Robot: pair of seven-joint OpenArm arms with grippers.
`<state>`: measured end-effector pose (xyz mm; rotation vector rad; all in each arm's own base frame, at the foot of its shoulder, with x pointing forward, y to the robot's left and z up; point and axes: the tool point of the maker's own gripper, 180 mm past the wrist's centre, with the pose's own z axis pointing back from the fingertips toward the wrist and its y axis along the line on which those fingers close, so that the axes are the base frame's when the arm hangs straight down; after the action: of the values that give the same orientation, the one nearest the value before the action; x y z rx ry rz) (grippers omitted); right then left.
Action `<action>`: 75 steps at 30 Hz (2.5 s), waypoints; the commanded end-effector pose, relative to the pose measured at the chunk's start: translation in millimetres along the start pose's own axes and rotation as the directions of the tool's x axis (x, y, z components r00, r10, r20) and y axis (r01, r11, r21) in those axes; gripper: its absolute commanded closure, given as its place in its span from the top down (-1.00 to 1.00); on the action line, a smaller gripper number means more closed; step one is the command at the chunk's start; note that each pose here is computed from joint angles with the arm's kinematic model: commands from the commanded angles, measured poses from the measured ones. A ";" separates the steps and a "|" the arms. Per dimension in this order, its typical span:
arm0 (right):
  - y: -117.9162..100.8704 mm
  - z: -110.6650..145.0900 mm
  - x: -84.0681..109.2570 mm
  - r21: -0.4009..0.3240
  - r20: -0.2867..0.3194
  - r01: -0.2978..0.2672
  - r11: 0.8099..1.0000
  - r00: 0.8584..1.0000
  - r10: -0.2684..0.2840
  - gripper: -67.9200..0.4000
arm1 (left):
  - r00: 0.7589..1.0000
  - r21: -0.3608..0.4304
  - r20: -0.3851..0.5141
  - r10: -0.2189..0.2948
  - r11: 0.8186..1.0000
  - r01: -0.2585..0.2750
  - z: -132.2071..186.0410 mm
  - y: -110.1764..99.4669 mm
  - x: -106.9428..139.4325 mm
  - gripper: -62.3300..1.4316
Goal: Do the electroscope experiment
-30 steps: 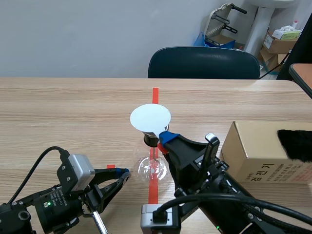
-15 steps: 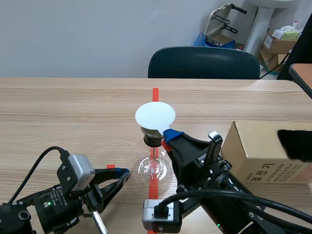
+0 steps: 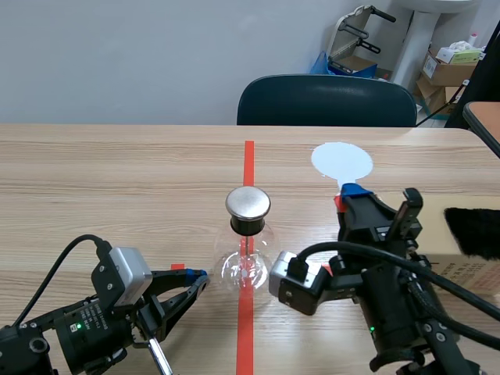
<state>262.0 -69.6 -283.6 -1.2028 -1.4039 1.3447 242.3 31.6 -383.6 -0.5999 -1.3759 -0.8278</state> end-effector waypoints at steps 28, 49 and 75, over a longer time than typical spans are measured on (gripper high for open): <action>-7.2 -1.7 -24.6 -0.027 -0.119 -0.008 1.000 0.993 0.004 -0.94 | 0.999 -0.004 0.052 -0.007 1.000 0.007 -2.2 0.3 11.9 -0.86; -7.1 -1.8 -23.6 -0.027 -0.115 -0.007 1.000 0.993 0.004 -0.94 | 0.999 -0.003 0.054 -0.005 1.000 0.005 -2.8 -0.3 12.1 -0.86; -7.1 -1.8 -23.8 -0.027 -0.116 -0.007 1.000 0.993 0.004 -0.94 | 0.999 -0.003 0.054 -0.005 1.000 0.005 -2.8 -0.3 12.1 -0.86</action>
<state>264.8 -88.9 -282.7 -1.2569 -1.3276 1.2602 241.0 30.1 -381.0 -0.6095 -1.3901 -0.8366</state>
